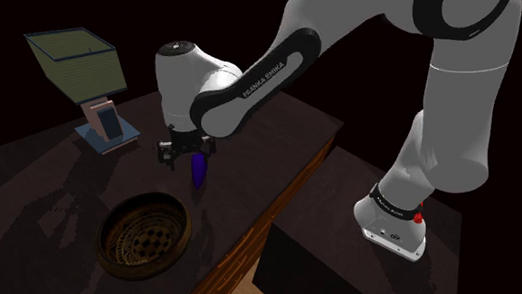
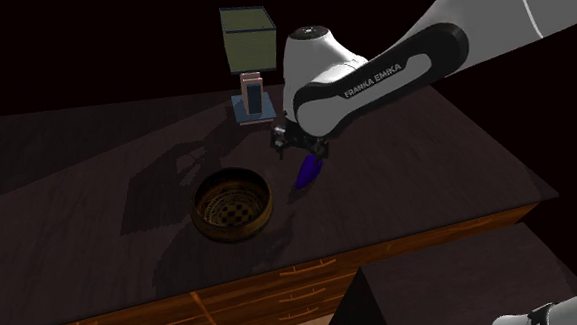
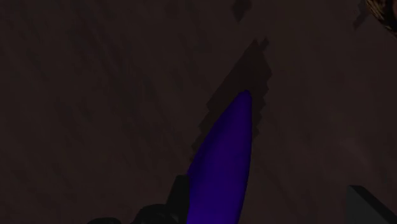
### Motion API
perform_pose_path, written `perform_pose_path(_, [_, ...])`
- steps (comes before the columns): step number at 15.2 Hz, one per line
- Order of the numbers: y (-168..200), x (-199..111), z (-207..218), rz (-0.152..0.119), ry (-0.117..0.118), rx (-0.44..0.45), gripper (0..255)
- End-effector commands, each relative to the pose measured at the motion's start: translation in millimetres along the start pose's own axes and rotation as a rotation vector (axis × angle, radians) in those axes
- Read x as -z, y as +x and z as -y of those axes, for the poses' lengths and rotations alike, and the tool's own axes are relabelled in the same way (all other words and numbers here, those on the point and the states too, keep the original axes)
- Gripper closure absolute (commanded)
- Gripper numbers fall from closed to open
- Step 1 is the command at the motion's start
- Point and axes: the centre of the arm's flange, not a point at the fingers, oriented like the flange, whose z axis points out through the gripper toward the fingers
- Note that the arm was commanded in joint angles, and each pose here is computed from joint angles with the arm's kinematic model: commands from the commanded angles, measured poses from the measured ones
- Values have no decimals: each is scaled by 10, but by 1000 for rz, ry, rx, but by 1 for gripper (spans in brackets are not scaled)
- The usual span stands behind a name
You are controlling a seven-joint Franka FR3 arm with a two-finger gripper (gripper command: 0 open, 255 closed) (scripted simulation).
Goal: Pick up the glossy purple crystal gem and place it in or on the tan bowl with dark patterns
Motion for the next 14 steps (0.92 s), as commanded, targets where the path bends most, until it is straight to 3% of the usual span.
perform_pose_path(1, [-50, -155, -142, -73, -25, -71, 0])
perform_pose_path(2, [-66, -206, -203, -98, -35, -96, 0])
perform_pose_path(9, [-30, -574, -218, -98, -35, -95, 0])
perform_pose_path(14, [-27, -604, -219, -98, -35, -95, 0])
